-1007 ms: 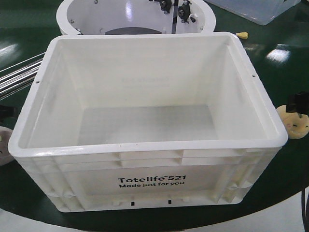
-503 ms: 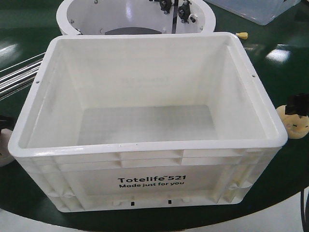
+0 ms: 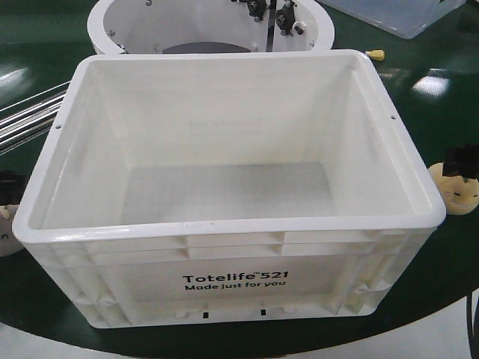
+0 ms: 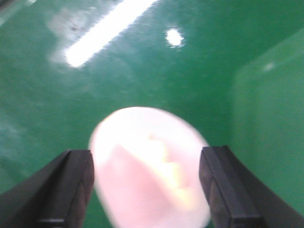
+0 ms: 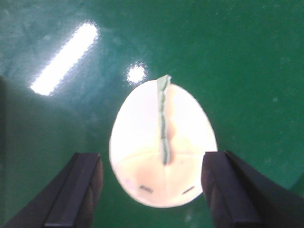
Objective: Place moving items into box and shelve
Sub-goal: 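Grasp pink ball with left gripper, yellow toy with right gripper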
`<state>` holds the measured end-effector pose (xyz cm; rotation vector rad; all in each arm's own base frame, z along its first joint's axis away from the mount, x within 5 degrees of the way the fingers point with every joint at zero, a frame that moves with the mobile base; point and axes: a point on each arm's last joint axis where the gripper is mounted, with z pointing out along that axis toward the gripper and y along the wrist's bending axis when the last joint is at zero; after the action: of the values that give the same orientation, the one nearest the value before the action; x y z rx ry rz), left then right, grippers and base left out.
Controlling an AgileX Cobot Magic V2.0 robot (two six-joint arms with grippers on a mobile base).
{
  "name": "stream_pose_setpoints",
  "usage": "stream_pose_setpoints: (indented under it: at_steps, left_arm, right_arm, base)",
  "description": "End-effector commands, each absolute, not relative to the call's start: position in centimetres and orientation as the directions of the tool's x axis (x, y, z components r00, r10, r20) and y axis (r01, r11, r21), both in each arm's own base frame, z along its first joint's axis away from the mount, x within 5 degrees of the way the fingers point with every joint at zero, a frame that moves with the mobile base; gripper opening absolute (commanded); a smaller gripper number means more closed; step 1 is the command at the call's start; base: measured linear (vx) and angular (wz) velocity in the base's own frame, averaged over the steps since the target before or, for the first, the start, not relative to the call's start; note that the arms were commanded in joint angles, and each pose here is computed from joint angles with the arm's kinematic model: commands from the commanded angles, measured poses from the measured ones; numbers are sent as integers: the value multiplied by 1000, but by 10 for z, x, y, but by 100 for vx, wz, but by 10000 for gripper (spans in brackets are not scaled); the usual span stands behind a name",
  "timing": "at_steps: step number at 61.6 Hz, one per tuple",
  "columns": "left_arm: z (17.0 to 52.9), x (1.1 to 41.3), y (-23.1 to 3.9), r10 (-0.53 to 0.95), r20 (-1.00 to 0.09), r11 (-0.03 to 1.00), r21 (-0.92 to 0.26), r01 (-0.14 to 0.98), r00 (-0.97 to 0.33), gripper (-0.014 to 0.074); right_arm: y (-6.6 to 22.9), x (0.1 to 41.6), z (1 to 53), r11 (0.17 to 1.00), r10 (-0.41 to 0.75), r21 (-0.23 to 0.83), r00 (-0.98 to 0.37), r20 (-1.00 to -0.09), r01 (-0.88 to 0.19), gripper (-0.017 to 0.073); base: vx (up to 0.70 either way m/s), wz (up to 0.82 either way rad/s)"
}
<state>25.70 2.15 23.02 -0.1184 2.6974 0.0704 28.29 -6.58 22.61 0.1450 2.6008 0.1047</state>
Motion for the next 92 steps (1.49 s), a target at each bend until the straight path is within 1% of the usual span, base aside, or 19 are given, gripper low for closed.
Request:
stream_pose_setpoints:
  at_steps: [1,7,18,25,33,41,44,51,58,62,64,71,82,92]
  left_arm:
    - [237,266,19,-106,-484,994,-14,-113,-869,590]
    - [225,271,20,-110,-444,993,-15,-115,-889,590]
    - [201,280,20,-121,-374,992,-21,-122,-919,590]
    - [192,282,19,-132,-345,991,-29,-130,-929,590]
    - [192,284,19,-129,-358,991,-27,-128,-925,590]
    - [193,284,19,-129,-368,991,-28,-128,-921,568]
    - [193,284,19,-128,-368,992,-27,-127,-921,545]
    - [193,284,19,-127,-368,992,-27,-127,-921,457]
    - [193,285,19,-127,-370,992,-27,-126,-920,324]
    - [193,285,20,-127,-379,992,-28,-126,-917,214]
    - [193,286,20,-127,-386,992,-28,-126,-914,167]
    - [195,288,20,-126,-409,992,-29,-125,-904,-4]
    - [209,287,20,-129,-470,991,-34,-128,-873,-8]
    - [246,275,19,-131,-597,991,-47,-128,-792,-6]
  right_arm:
    - [-70,289,234,996,93,63,-831,-548,69,494]
    - [-72,293,222,996,89,58,-849,-521,68,494]
    - [-77,303,210,995,96,40,-836,-540,89,494]
    - [-79,307,202,995,101,36,-838,-536,97,494]
    - [-82,314,189,994,108,28,-839,-533,110,494]
    - [-84,318,168,991,131,47,-862,-489,124,478]
    - [-84,319,161,989,145,59,-871,-470,133,454]
    - [-84,321,151,982,187,86,-871,-454,166,336]
    - [-83,322,151,978,210,103,-865,-456,184,155]
    - [-83,322,153,974,225,114,-859,-460,194,34]
    - [-82,322,153,973,231,118,-857,-461,198,-9]
    - [-82,322,160,968,249,134,-843,-476,210,-12]
    - [-78,315,192,972,237,138,-807,-541,192,-9]
    - [-73,300,240,983,181,110,-737,-652,144,-8]
  base:
    - [0,0]
    - [0,0]
    - [0,0]
    - [0,0]
    - [0,0]
    - [0,0]
    - [0,0]
    - [0,0]
    - [0,0]
    - [0,0]
    - [0,0]
    - [0,0]
    - [0,0]
    - [0,0]
